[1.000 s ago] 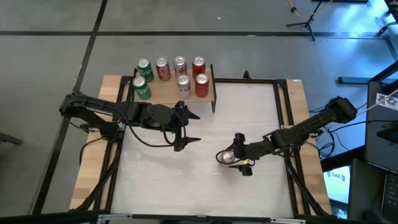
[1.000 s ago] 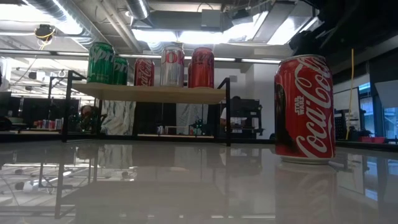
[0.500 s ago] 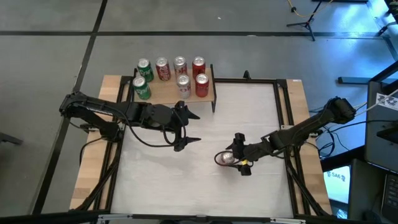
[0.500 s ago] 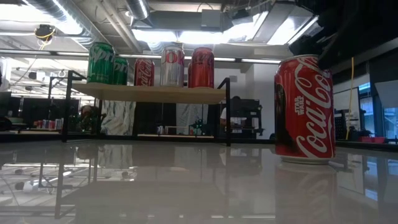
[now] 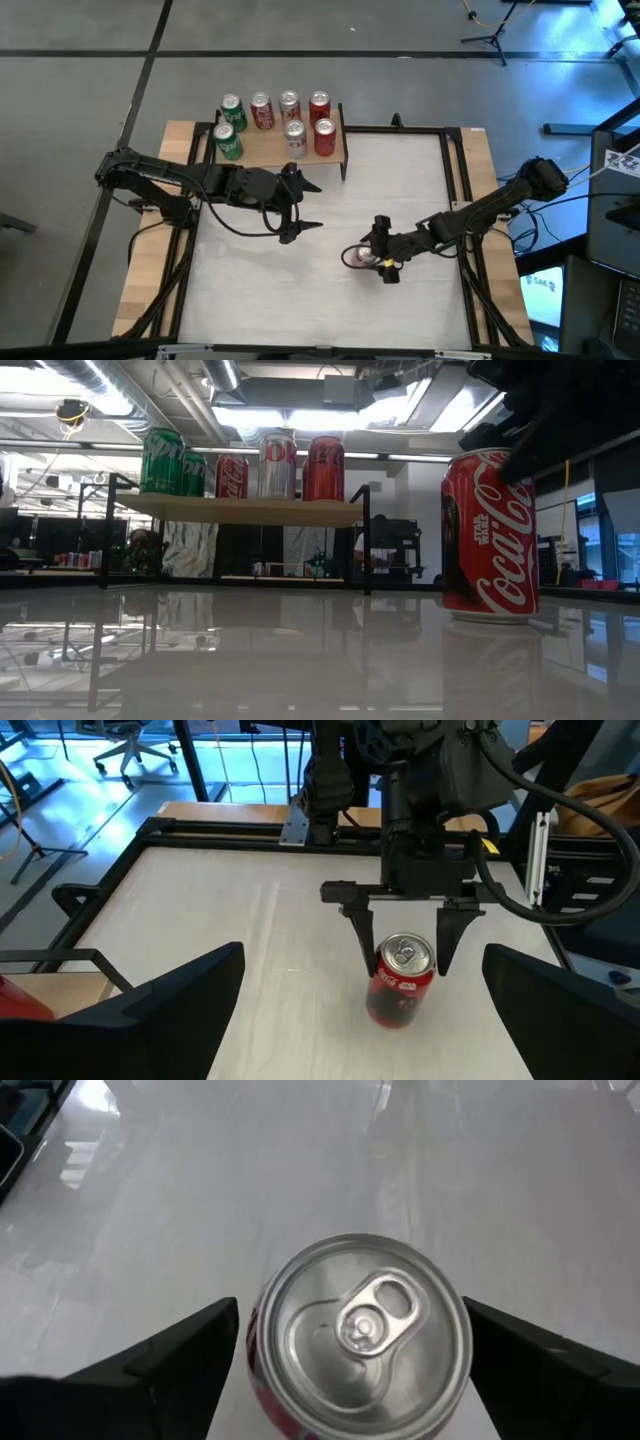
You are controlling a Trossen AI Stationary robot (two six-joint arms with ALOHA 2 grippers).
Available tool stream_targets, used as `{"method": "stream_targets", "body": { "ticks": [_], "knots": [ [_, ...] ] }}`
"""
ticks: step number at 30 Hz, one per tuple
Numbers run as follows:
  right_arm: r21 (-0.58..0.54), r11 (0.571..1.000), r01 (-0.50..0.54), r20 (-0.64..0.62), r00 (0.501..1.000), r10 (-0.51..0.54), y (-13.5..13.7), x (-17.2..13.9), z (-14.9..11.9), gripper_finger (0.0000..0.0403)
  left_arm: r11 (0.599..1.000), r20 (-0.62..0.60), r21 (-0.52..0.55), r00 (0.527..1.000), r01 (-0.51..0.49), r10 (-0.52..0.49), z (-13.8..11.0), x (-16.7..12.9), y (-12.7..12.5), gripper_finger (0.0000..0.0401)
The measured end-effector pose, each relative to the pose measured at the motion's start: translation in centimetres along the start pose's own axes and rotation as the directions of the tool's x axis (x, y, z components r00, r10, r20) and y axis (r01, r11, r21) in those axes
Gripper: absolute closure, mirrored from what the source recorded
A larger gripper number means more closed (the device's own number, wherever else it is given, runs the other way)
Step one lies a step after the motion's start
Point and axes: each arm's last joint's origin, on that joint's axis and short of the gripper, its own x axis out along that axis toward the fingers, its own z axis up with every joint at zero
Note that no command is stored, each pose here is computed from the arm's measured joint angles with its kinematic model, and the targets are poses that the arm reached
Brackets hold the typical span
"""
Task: Place canned beverage on shelf
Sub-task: Put the red white soda can on the shelf aligned with the other red white soda can
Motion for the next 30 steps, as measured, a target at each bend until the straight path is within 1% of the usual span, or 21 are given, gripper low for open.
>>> {"method": "stream_targets", "body": {
  "ticks": [8, 10, 13, 18, 24, 28, 30],
  "knots": [
    [0.006, 1.0, 0.016, 0.022, 1.0, -0.016, 0.0, 0.1, 0.2, 0.0106, 1.0, 0.0, 0.0, 1.0, 0.0, 0.0, 0.0, 0.0, 0.0, 0.0002],
    [0.006, 1.0, 0.018, 0.024, 1.0, -0.018, 0.0, 0.2, 0.2, 0.0115, 1.0, 0.001, 0.0, 1.0, 0.0, 0.0, 0.0, 0.0, 0.0, 0.0002],
    [0.008, 1.0, 0.025, 0.027, 0.999, -0.025, 0.0, 0.2, 0.2, 0.0116, 1.0, 0.0, 0.0, 1.0, -0.001, 0.001, 0.0, 0.0, 0.0, 0.0002],
    [0.011, 0.999, 0.034, 0.042, 0.999, -0.034, 0.0, 0.3, 0.3, 0.0106, 1.0, 0.0, 0.0, 1.0, -0.001, 0.001, 0.0, 0.0, 0.0, 0.0002],
    [0.017, 0.999, 0.034, 0.075, 0.997, -0.035, 0.0, 0.4, 0.6, 0.0117, 1.0, 0.001, 0.0, 1.0, -0.009, 0.009, 0.0, 0.0, 0.0, 0.0002],
    [0.04, 0.998, 0.044, 0.097, 0.994, -0.047, -0.4, 0.2, 1.5, 0.0115, 1.0, 0.002, 0.0, 1.0, -0.013, 0.013, 0.0, 0.0, 0.0, 0.0002],
    [0.062, 0.997, 0.053, 0.119, 0.991, -0.06, -0.9, 0.1, 2.4, 0.0115, 0.999, 0.006, 0.002, 0.999, -0.044, 0.044, 0.0, 0.0, 0.1, 0.0002]
  ]
}}
